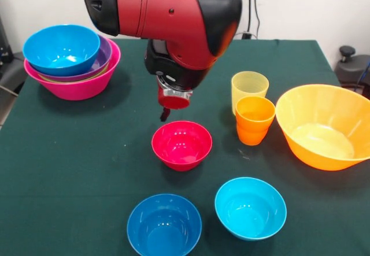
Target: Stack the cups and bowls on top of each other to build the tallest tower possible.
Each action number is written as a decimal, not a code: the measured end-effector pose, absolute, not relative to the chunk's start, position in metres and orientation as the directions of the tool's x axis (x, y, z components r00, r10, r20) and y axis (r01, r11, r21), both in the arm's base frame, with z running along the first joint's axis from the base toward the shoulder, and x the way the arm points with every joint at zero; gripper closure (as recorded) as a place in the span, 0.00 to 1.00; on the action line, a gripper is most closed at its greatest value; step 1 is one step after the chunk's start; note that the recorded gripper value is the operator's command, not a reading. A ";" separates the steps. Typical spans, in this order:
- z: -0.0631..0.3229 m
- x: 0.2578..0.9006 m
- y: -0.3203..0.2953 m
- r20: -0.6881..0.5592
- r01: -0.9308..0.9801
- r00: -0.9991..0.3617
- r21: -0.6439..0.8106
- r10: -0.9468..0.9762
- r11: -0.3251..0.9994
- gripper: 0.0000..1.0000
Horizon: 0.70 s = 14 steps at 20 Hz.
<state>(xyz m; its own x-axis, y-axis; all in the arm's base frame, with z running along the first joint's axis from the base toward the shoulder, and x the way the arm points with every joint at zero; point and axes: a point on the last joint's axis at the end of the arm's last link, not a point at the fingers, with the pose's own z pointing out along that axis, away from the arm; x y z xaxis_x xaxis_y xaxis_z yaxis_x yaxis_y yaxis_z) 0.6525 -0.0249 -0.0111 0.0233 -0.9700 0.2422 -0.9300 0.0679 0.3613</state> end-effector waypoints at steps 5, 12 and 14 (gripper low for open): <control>-0.011 0.653 -0.025 0.242 -0.930 0.023 0.360 -0.970 0.068 0.00; 0.002 0.668 -0.016 0.162 -0.955 -0.047 0.281 -0.986 0.092 0.00; 0.008 0.678 -0.011 0.105 -0.966 -0.093 0.232 -0.990 0.115 0.00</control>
